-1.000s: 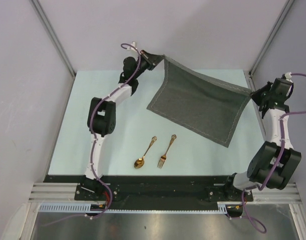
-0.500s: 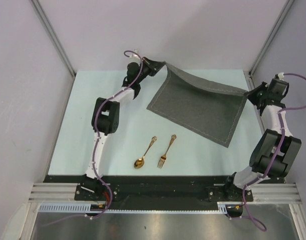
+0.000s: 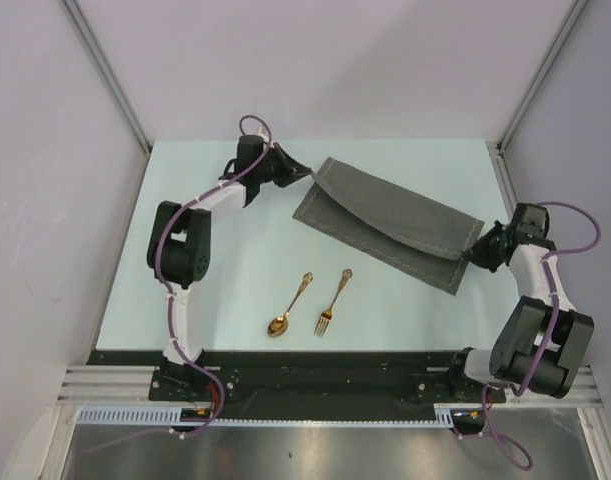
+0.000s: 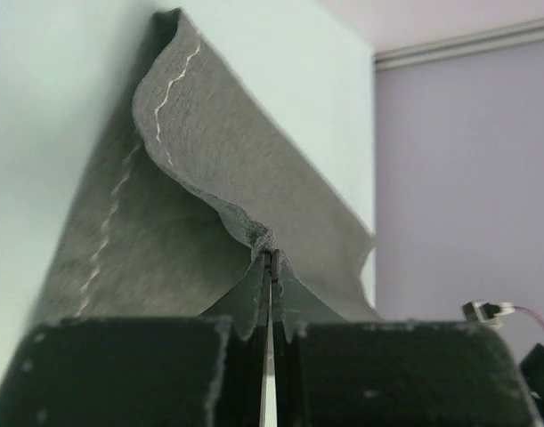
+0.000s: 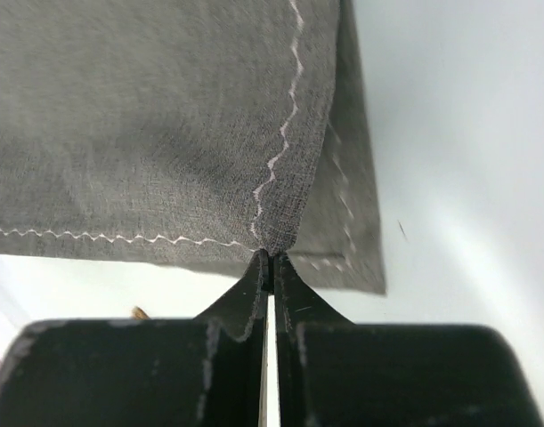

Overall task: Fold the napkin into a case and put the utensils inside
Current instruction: Fold and flatten the napkin at the center of the board.

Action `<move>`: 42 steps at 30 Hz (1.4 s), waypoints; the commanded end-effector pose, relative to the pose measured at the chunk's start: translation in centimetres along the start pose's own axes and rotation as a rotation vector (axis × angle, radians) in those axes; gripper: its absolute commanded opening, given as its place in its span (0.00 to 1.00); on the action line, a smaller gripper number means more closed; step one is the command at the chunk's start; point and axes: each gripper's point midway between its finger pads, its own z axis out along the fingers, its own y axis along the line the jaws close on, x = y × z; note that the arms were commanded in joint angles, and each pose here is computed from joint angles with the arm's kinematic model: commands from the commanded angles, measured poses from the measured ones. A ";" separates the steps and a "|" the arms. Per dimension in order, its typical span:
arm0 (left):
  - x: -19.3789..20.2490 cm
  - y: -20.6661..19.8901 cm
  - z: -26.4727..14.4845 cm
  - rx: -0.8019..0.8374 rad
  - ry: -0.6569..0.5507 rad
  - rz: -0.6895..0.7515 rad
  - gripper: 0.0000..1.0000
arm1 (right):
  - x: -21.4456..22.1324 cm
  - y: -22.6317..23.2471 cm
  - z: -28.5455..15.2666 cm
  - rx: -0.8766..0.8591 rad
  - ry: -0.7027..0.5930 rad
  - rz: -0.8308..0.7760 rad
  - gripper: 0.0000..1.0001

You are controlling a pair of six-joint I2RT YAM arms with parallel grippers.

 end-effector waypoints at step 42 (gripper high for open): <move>5.1 8.6 -2.9 -0.342 0.189 0.088 0.00 | 6.8 -6.8 1.1 0.308 0.173 0.011 0.02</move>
